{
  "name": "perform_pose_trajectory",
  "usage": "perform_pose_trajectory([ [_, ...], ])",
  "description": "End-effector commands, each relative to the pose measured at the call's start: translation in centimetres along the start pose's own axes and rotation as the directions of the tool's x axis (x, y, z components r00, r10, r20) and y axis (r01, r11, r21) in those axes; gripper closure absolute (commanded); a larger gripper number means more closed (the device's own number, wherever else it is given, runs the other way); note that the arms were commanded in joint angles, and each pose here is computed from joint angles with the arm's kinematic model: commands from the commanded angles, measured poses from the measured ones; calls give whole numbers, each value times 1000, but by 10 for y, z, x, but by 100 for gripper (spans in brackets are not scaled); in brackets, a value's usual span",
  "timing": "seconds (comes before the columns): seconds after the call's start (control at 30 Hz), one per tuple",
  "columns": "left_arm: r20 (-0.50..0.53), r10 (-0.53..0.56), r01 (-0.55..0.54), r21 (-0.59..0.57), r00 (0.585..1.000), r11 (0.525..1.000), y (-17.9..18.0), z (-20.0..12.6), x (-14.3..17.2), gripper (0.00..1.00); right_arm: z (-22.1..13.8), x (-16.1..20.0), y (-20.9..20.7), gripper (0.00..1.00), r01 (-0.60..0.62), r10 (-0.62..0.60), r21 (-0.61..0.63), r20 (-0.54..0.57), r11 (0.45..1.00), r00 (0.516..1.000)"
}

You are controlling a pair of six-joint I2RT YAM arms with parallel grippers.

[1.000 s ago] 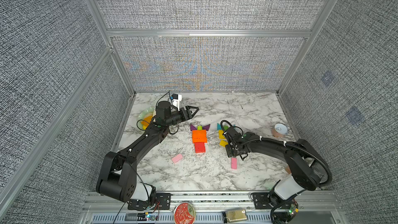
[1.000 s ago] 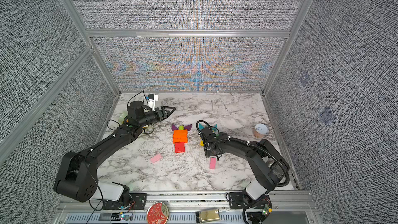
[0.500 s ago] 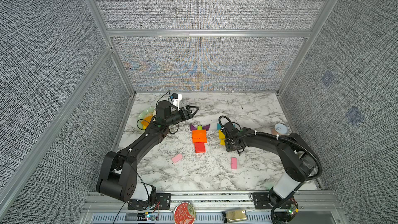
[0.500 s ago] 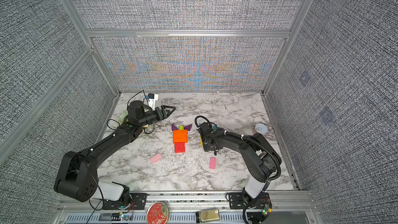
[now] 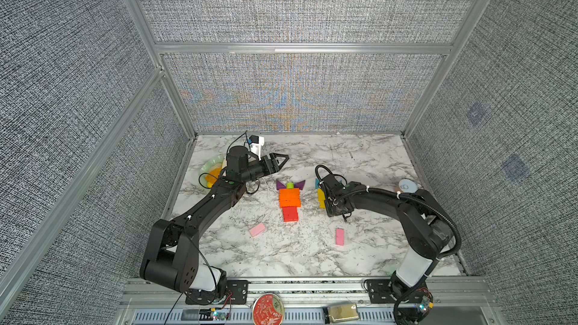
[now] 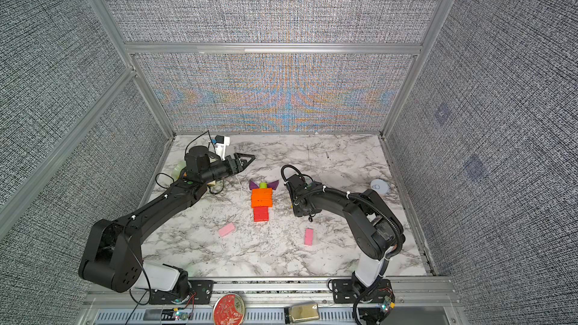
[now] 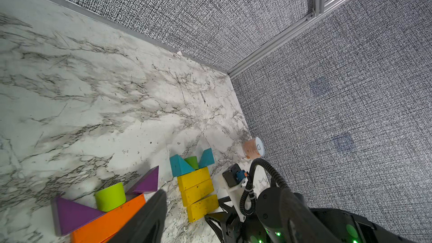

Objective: Assemble a carrot with building blocks
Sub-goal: Assemble the building block at the center of the board.

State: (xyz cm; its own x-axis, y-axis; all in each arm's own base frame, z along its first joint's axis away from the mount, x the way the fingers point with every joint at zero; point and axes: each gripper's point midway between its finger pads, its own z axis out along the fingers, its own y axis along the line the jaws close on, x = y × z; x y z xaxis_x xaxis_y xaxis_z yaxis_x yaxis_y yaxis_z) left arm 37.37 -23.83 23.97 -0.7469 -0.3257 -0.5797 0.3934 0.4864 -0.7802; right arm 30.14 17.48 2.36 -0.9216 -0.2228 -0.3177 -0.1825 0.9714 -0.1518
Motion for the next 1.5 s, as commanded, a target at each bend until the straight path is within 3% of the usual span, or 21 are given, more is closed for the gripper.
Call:
perform_pose_trajectory([
  [0.0,1,14,-14,4,1000,1000,-3,-1,-2,22,-2,2,2,47,33,-33,-20,-5,999,999],
  [0.3,29,64,-63,-47,998,997,-1,-6,-8,23,3,-3,3,47,95,-95,-3,6,995,995],
  [0.77,9,44,-44,-44,999,998,4,-1,-4,23,2,-3,-5,47,102,-103,34,11,994,995],
  [1.1,-86,-11,11,5,996,1000,4,19,24,23,2,-4,-7,47,100,-101,41,20,994,995],
  [1.47,-82,5,-4,1,997,1000,2,19,23,23,3,-10,-9,47,100,-101,65,26,993,995],
])
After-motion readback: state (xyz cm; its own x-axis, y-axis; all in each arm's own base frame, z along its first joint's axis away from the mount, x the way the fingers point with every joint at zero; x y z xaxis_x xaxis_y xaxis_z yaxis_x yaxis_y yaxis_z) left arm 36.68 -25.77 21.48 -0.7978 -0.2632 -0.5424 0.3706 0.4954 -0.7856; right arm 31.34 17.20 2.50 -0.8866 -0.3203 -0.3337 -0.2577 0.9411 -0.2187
